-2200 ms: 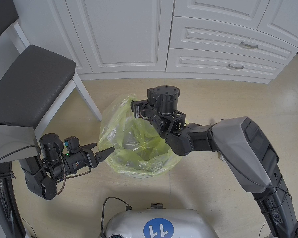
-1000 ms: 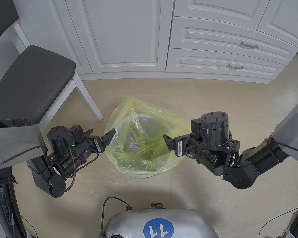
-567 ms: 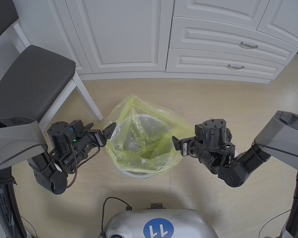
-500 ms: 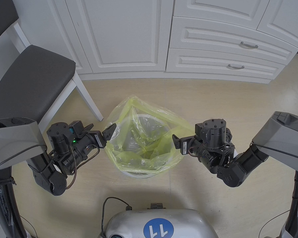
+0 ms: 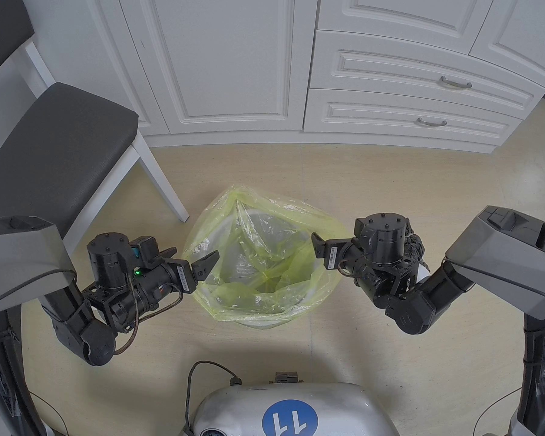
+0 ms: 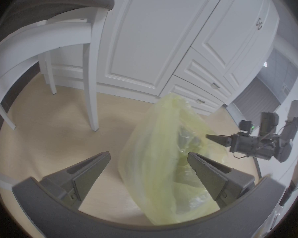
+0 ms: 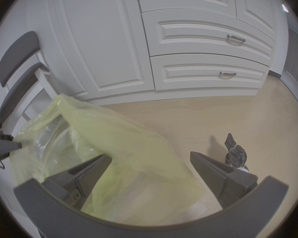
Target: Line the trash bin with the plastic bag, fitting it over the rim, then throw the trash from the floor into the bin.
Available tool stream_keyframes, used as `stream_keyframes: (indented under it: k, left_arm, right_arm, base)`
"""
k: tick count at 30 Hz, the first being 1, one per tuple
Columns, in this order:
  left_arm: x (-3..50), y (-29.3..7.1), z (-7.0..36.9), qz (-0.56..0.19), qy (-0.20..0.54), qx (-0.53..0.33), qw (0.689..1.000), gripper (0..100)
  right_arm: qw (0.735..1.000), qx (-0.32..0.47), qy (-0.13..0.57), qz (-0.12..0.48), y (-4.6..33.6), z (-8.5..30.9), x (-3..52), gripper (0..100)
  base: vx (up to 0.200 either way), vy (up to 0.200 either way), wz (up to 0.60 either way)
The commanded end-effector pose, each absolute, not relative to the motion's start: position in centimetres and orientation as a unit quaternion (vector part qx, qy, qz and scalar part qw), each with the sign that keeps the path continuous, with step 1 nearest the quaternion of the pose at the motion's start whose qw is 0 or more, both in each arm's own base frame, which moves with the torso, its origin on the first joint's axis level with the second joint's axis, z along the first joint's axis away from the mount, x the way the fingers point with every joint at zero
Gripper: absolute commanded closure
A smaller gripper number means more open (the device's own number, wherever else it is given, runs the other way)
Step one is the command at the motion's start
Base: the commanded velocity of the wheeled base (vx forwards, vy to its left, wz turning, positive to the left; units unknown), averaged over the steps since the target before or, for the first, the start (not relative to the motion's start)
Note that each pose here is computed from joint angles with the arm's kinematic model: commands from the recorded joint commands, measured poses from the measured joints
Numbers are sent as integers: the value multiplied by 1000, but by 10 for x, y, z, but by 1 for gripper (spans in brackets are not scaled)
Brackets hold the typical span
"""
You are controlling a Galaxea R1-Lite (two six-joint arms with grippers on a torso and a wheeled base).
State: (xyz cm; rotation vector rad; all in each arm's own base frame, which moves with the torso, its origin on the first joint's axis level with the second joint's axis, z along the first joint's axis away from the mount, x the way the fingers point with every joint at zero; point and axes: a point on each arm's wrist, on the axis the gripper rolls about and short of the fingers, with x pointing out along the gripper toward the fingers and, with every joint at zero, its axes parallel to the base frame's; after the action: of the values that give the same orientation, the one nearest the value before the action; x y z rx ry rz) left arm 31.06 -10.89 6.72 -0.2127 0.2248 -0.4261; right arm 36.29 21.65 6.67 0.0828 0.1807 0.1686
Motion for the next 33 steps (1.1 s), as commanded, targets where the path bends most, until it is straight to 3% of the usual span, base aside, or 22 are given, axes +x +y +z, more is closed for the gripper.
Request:
stream_keyframes:
  k: [1,7,15,23,33]
  left_arm:
    - [328,-106,62,-175,112,-103,973,0]
    - [350,-106,63,-125,87,-117,981,0]
    - [363,-104,54,-114,89,-133,981,0]
    - [383,-107,49,-72,68,-153,983,0]
    - [401,-112,43,-54,52,-185,980,0]
  right_arm:
    - [992,57,82,74,214,67,373,0]
    - [993,66,77,67,213,64,382,0]
    - [993,72,70,54,209,57,398,0]
    - [991,124,35,33,210,66,416,0]
    - [991,128,38,18,205,44,434,0]
  base:
    - [0,0,0]
    - [0,0,0]
    - [0,0,0]
    - [0,0,0]
    - [0,0,0]
